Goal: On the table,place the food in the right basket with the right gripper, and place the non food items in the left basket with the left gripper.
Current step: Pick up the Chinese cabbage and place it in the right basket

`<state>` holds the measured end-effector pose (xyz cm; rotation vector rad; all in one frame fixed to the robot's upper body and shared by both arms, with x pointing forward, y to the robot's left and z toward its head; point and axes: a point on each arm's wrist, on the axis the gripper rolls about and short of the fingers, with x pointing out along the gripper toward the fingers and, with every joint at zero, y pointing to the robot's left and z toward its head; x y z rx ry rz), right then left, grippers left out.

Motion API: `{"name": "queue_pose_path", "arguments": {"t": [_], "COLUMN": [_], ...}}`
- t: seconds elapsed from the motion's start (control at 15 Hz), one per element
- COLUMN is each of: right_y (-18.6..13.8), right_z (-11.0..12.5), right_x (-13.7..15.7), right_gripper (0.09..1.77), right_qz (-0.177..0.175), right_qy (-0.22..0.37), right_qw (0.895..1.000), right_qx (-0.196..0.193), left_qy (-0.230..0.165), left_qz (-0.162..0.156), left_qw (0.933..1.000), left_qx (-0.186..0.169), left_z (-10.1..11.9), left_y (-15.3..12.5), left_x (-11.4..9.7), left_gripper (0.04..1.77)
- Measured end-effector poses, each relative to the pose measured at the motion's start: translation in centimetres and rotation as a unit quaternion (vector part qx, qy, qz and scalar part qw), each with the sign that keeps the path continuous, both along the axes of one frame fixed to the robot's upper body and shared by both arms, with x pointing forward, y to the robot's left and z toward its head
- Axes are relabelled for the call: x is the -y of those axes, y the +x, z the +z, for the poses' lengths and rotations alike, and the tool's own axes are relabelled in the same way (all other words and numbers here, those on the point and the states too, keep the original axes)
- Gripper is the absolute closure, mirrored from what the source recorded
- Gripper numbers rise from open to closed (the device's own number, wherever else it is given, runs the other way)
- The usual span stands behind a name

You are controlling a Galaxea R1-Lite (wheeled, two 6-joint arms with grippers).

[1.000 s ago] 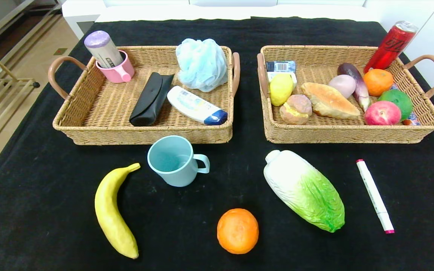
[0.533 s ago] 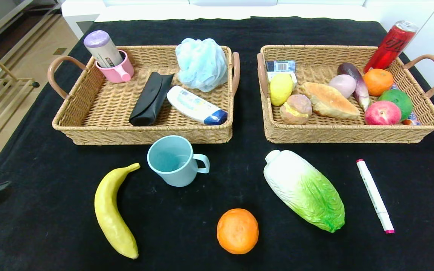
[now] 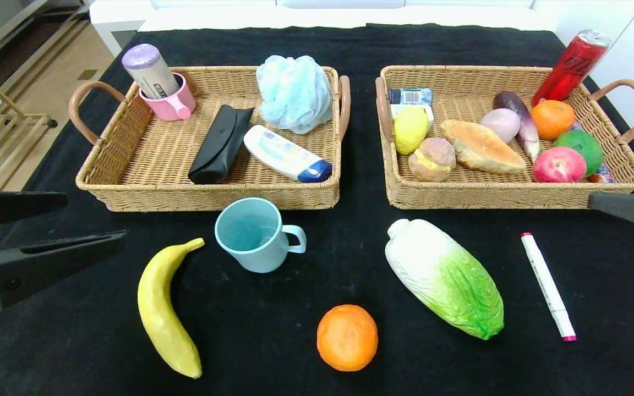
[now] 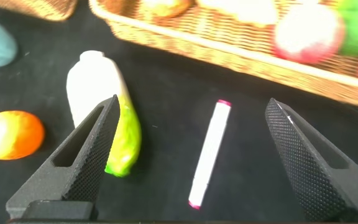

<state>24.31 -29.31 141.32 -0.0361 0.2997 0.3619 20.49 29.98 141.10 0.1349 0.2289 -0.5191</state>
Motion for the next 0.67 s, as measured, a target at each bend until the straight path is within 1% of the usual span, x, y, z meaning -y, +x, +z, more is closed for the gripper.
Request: {"name": "queue_pose_path", "arguments": {"t": [0.27, 0.4, 0.47, 0.53, 0.67], "right_y": [1.7, 2.4, 2.6, 2.8, 3.1], "right_z": [0.3, 0.5, 0.6, 0.6, 0.6], "right_x": [-2.0, -2.9, -3.2, -3.5, -3.9], "right_gripper": [0.15, 0.15, 0.15, 0.15, 0.15], "right_qz": [0.041, 0.055, 0.060, 0.061, 0.066], "right_qy": [-0.011, -0.015, -0.017, -0.022, -0.031], "right_qw": [0.998, 0.997, 0.997, 0.996, 0.995], "right_qx": [-0.036, -0.045, -0.050, -0.056, -0.073], "left_qy": [0.005, 0.010, 0.018, 0.025, 0.032], "left_qz": [-0.045, -0.070, -0.082, -0.090, -0.096], "left_qw": [0.9989, 0.9975, 0.9964, 0.9956, 0.9948], "left_qx": [-0.011, -0.011, -0.009, -0.007, -0.012], "left_z": [0.3, 0.5, 0.5, 0.5, 0.3], "left_y": [1.3, 1.9, 2.2, 2.5, 2.9], "left_x": [1.7, 2.6, 3.1, 3.5, 4.1], "left_gripper": [0.09, 0.09, 0.09, 0.09, 0.09]}}
